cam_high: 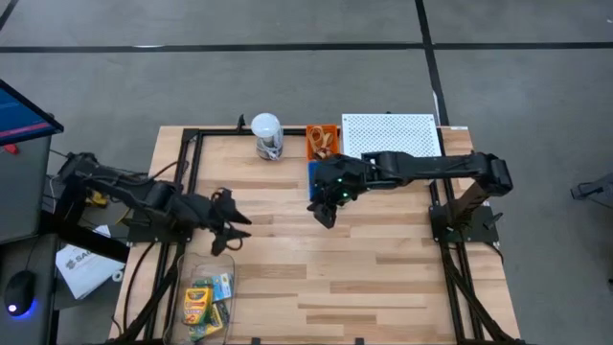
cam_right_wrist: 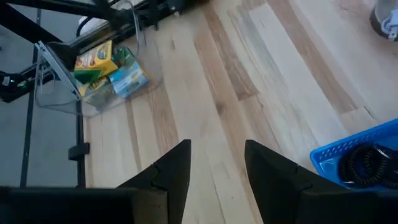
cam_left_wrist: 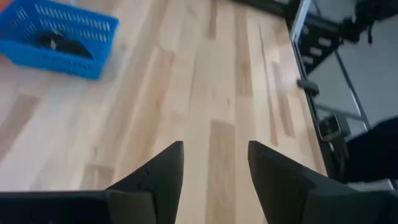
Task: Pick & Place Office Desk Supplies
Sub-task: Put the transparent bin on the shelf
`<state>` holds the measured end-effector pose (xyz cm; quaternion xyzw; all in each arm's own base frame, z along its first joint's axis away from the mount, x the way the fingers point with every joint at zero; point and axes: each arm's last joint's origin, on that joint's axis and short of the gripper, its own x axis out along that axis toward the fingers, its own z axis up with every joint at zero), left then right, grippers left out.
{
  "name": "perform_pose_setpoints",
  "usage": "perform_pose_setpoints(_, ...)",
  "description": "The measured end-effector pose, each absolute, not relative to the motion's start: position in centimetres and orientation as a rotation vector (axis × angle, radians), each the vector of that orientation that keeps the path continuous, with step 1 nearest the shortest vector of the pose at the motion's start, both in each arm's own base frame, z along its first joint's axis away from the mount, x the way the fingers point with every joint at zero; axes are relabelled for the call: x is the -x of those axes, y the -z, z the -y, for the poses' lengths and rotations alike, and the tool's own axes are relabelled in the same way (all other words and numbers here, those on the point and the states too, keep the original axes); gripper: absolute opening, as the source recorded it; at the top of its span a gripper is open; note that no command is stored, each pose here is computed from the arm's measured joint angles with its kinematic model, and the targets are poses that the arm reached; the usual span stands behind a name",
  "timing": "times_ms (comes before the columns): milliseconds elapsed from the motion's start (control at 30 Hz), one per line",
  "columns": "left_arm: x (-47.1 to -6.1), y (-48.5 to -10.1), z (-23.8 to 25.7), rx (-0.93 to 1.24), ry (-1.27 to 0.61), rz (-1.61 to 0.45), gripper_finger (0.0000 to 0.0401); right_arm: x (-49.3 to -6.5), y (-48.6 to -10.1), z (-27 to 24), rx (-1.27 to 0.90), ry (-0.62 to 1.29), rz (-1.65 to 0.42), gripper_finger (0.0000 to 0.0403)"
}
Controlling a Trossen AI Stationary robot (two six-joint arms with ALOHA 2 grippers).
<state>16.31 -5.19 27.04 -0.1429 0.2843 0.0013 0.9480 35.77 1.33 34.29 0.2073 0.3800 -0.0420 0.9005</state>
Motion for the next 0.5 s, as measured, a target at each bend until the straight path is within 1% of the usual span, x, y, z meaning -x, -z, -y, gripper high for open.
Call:
perform_pose_setpoints(100,-16.2,-27.9,5.4,0.317,-0.023,-0.638,0.0173,-36.1,-34.8,-2.4,-0.397,-0.077,-0.747,0.0148)
perform_pose_setpoints(167,-15.8,-28.3,5.1,0.347,-0.086,-0.639,0.0172,-36.3,-34.9,-3.7,-0.365,-0.211,-0.728,0.0148)
perform_pose_setpoints(233,-15.1,-28.4,4.8,0.372,-0.13,-0.658,0.0172,-36.8,-34.6,-4.6,-0.339,-0.292,-0.722,0.0148)
perform_pose_setpoints(333,-14.4,-28.3,5.0,0.449,-0.066,-0.728,0.0173,-36.5,-34.1,-4.8,-0.323,-0.309,-0.772,0.0148)
perform_pose_setpoints(433,-13.8,-27.5,6.1,0.509,0.008,-0.877,0.0172,-36.1,-34.1,-4.5,-0.314,-0.297,-0.805,0.0148)
perform_pose_setpoints(500,-13.5,-27.0,6.9,0.511,0.045,-0.964,0.0173,-35.8,-34.2,-4.3,-0.315,-0.29,-0.813,0.0148)
